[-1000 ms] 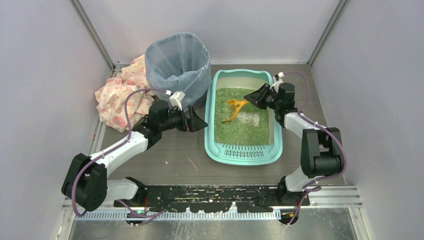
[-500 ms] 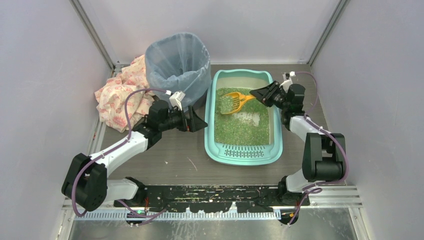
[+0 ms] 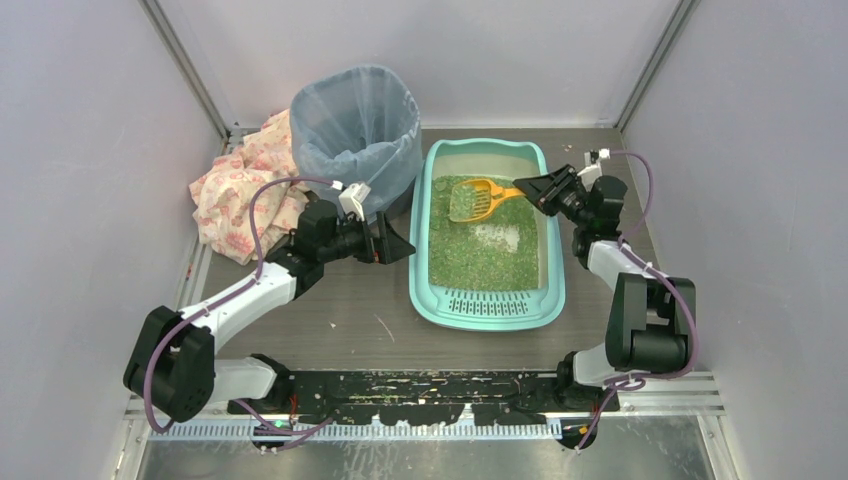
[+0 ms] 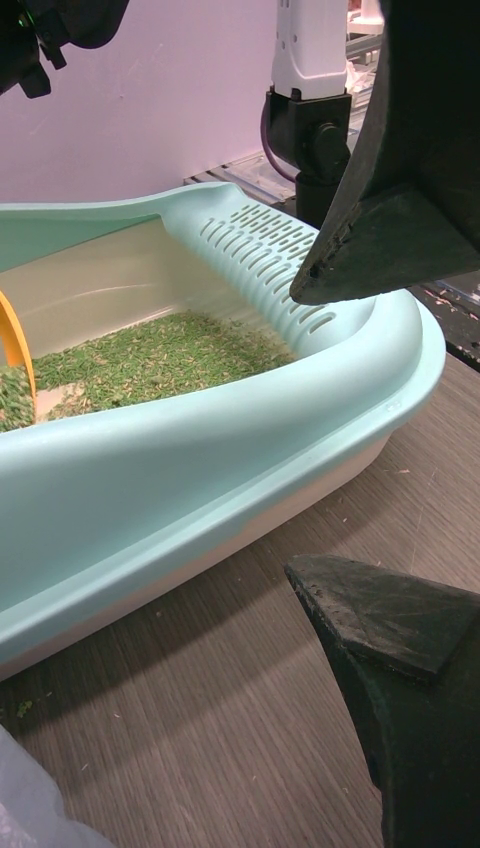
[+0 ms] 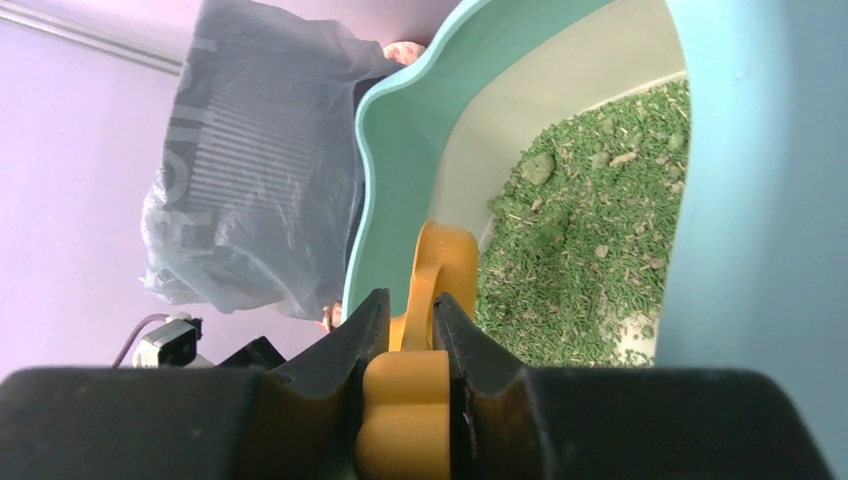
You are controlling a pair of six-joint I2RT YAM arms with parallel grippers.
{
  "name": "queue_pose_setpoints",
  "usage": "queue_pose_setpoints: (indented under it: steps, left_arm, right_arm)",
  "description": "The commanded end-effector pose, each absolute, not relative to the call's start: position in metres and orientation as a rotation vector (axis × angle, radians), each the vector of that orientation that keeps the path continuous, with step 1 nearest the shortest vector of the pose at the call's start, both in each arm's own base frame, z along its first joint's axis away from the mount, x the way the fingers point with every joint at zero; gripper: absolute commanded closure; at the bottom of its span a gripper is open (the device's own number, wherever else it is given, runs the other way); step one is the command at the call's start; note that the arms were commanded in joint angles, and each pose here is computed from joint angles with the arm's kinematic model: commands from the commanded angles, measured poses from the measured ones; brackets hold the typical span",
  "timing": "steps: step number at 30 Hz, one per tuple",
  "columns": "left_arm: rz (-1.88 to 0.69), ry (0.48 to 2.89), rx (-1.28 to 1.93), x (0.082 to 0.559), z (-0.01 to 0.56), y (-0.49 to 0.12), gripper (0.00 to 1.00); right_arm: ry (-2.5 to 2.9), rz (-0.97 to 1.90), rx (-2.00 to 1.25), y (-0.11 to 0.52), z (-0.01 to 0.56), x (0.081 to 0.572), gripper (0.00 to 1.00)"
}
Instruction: Clean the litter box
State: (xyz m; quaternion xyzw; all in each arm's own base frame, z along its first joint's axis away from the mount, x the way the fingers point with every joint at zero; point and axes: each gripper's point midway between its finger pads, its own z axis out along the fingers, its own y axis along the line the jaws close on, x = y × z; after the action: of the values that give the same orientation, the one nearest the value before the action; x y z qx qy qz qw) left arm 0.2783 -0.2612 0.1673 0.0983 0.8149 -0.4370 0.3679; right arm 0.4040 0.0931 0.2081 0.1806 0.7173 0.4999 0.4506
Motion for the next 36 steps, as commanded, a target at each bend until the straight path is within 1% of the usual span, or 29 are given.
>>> queue_pose_setpoints:
  steps: [1,5,8,12,15,22,30,36]
  left_arm:
    - [-1.147,2.017,0.291,0.284,0.186,-0.267,0.06]
    - [-1.146,2.022,0.288,0.286,0.184,-0.268,0.06]
    - [-1.151,2.026,0.288,0.286,0.182,-0.269,0.06]
    - [-1.151,2.028,0.286,0.286,0.182,-0.269,0.06]
    - [-1.150,2.029,0.287,0.287,0.181,-0.269,0.06]
    - [-1.148,2.024,0.287,0.286,0.183,-0.268,0.06]
    - [-1.142,2.026,0.288,0.286,0.183,-0.267,0.06]
    - [-1.139,2.028,0.289,0.286,0.182,-0.267,0.06]
  right_arm:
    - [1.775,1.095,0.332,0.093,0.225,0.407,0.99]
    - [1.966,0.690,0.184,0.107,0.207,0.401,0.99]
    - [1.987,0.614,0.118,0.122,0.211,0.398,0.99]
    - [1.994,0.550,0.089,0.126,0.217,0.396,0.99]
    - [1.995,0.552,0.065,0.131,0.220,0.397,0.99]
    - [2.014,0.597,0.077,0.140,0.203,0.406,0.99]
    - [1.973,0.632,0.065,0.147,0.226,0.418,0.99]
    - [1.994,0.651,0.064,0.152,0.218,0.418,0.99]
